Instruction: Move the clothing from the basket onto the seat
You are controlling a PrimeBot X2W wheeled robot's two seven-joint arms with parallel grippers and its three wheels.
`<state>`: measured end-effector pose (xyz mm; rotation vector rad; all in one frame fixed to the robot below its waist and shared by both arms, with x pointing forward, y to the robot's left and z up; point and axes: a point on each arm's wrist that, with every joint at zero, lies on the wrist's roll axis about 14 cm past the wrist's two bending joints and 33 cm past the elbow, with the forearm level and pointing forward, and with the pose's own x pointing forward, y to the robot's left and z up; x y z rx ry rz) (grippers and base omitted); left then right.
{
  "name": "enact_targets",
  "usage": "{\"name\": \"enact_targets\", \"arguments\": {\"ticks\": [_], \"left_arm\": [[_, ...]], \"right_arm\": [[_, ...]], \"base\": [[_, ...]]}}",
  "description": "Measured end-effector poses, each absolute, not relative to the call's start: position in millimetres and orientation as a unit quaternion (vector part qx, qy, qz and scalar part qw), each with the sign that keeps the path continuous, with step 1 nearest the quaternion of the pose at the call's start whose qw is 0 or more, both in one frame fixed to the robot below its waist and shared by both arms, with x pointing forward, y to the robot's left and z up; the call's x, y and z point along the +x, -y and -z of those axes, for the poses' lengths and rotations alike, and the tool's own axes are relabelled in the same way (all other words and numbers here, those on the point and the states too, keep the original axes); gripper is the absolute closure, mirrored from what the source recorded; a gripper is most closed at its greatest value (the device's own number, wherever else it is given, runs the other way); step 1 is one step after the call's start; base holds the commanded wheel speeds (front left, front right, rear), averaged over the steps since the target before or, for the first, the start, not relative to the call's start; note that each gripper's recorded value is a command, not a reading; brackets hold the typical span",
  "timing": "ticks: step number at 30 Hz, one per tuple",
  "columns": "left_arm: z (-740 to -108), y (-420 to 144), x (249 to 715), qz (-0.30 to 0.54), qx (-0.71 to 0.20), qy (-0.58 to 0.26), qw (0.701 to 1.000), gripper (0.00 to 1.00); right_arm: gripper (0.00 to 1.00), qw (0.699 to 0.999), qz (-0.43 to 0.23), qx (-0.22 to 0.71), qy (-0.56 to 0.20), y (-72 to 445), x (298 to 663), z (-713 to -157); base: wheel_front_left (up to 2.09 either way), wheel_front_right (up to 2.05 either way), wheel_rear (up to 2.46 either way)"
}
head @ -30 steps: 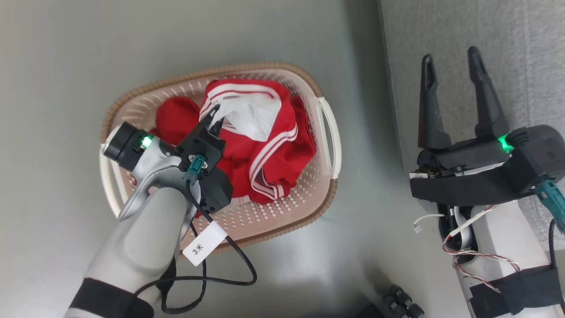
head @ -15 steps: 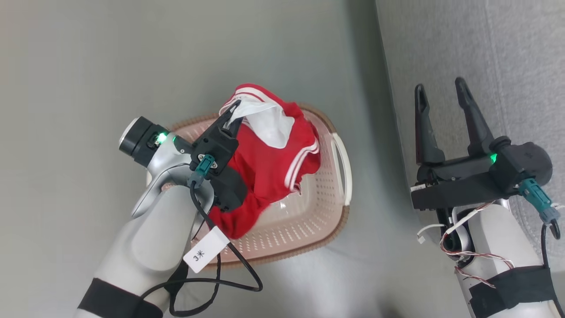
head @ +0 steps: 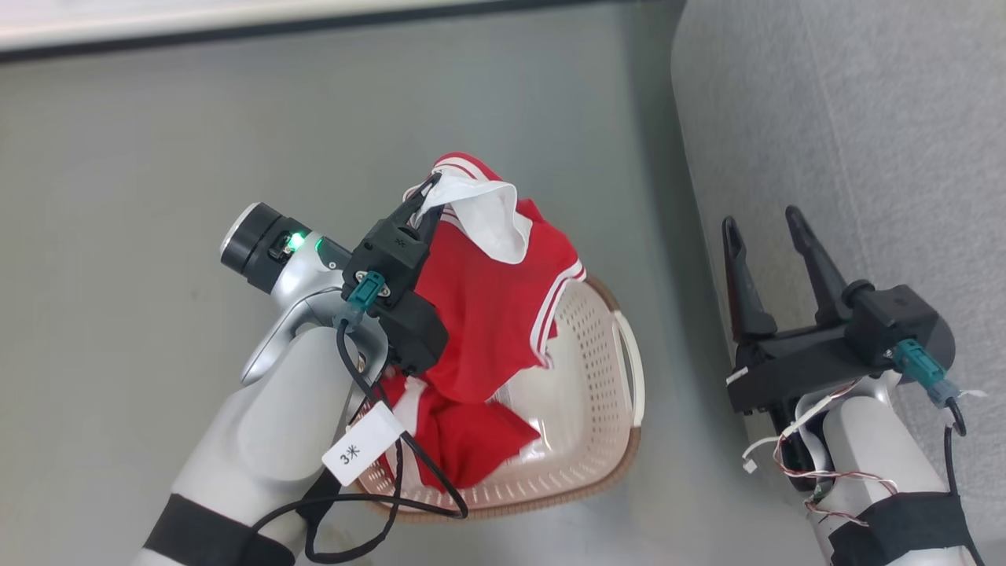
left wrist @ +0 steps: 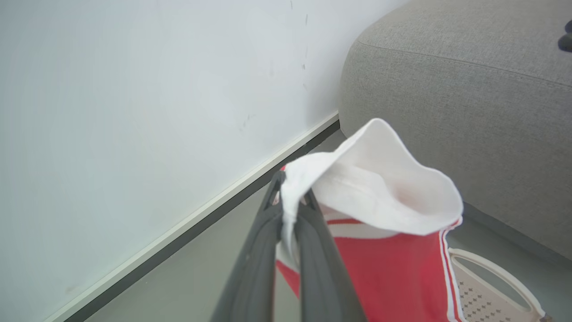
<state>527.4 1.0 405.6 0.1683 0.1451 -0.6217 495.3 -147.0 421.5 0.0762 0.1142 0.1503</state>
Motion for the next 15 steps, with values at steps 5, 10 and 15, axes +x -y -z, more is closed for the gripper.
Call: {"name": "enact_targets", "arguments": {"ticks": [5,10,15], "left_arm": [[-439,-5,526,0.295,0.084,-0.042,0.951,1.00],[-469,-9,521,0.289,0.085,-0.017,0.953,1.00],[-499,-12,516,0.279,0.080,0.008,0.957,1.00]], "right_arm": [[0.00,0.994,-0.084,0.041,-0.049,141,488,-436],[0.00,0.993,-0.096,0.041,-0.047,134,476,-446],[0.00,0.993,-0.107,0.037,-0.039,129,464,-459]], "base": [[0.00,0.00,0.00],[0.00,0.00,0.00],[0.00,0.00,0.00]]}}
